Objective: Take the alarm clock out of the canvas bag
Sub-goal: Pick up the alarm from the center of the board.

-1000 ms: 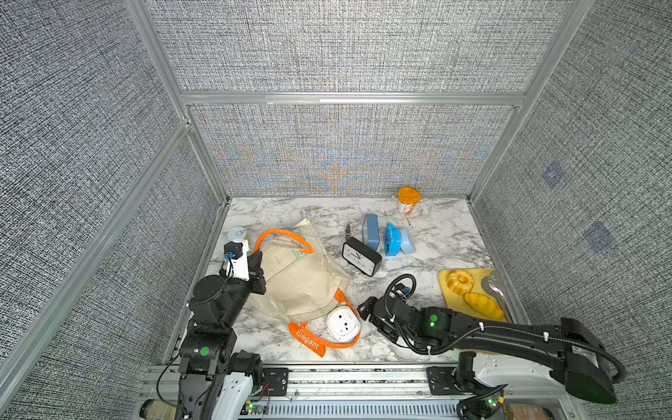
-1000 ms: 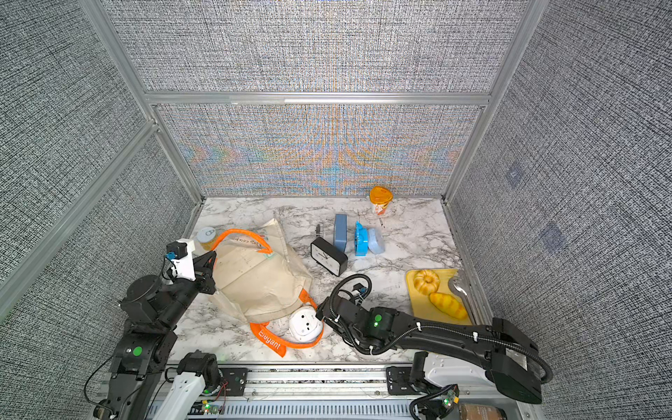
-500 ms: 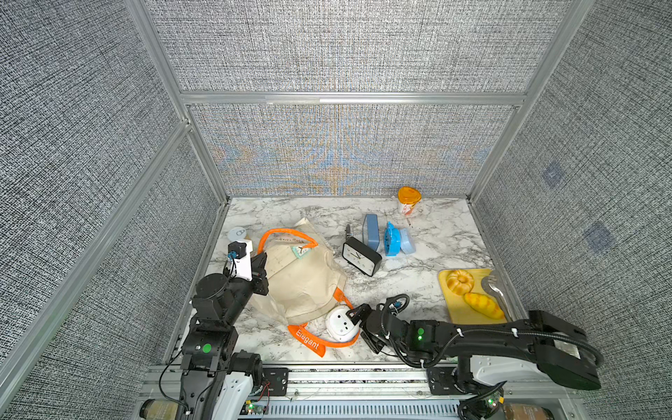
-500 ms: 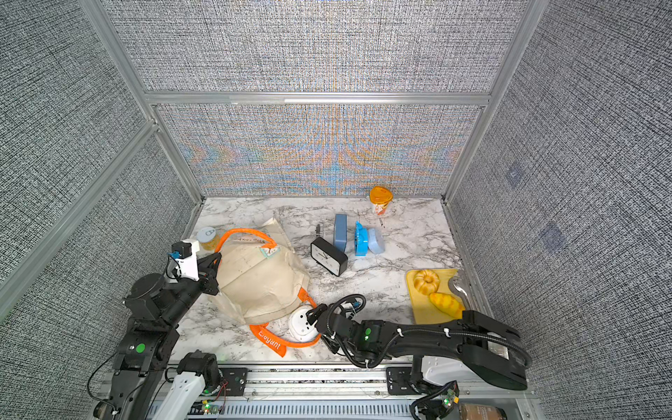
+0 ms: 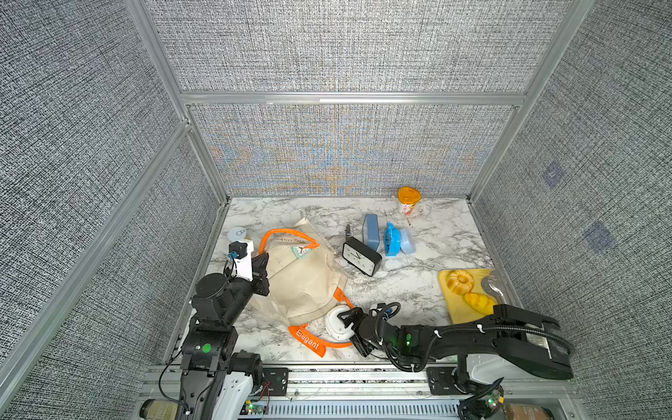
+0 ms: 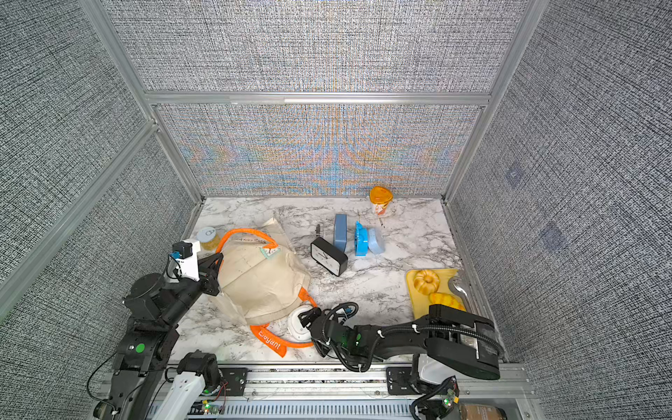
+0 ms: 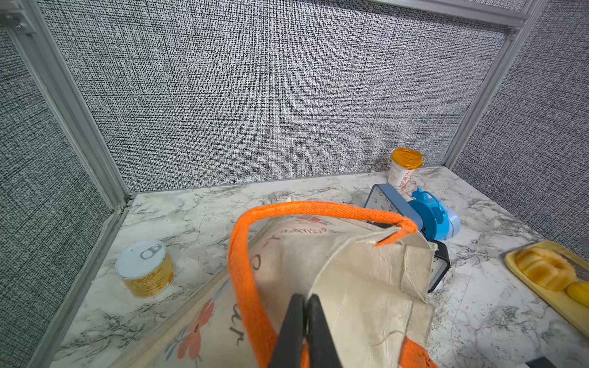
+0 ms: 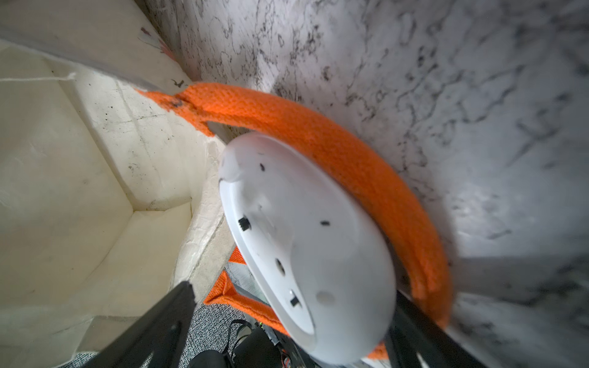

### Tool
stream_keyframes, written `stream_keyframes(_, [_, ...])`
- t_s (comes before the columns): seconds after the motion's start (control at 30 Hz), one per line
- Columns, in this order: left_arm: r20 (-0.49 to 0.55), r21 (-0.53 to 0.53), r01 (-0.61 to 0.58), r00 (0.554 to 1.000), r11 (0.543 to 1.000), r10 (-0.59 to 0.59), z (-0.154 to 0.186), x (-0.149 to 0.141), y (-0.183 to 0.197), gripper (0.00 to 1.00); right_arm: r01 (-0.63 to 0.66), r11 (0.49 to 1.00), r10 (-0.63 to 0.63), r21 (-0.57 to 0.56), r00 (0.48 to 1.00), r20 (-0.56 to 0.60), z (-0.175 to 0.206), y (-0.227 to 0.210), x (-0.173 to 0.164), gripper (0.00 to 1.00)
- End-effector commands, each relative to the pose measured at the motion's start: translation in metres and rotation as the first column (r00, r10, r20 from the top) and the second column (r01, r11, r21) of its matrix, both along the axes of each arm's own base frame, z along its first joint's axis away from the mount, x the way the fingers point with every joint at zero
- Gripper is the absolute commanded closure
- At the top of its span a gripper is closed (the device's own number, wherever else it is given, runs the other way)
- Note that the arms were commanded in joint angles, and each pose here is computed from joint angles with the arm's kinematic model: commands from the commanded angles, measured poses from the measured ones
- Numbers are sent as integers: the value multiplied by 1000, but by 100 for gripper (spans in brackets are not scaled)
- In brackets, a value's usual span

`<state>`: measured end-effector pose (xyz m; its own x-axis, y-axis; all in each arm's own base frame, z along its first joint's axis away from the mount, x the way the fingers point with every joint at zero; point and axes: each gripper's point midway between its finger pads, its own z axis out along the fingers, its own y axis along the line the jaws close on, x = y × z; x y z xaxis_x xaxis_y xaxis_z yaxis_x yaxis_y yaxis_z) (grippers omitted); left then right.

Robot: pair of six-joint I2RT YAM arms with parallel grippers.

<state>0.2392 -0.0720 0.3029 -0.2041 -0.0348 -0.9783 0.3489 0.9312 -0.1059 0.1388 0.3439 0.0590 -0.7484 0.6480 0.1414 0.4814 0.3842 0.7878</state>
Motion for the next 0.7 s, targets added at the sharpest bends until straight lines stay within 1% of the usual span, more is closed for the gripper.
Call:
stream_keyframes(0.0, [40, -3, 8, 999, 1000, -7, 12, 1, -1, 100, 36, 999, -36, 13, 999, 1, -1, -3, 4, 7])
stream_keyframes(0.17, [41, -8, 13, 999, 1000, -13, 12, 1, -2, 100, 73, 997, -74, 6, 996, 51, -4, -7, 15, 7])
stream_keyframes(0.37, [42, -5, 21, 999, 1000, -20, 13, 2, -4, 100, 86, 996, -88, 18, 983, 158, 1, -2, 31, 8])
stream_keyframes(0.47, [47, -6, 22, 999, 1000, -22, 15, 2, -4, 100, 79, 996, -83, 28, 981, 175, -2, 3, 36, 8])
stream_keyframes(0.67, [48, -12, 25, 999, 1000, -24, 14, 2, -5, 100, 54, 995, -71, 83, 975, 211, -4, 16, 47, 15])
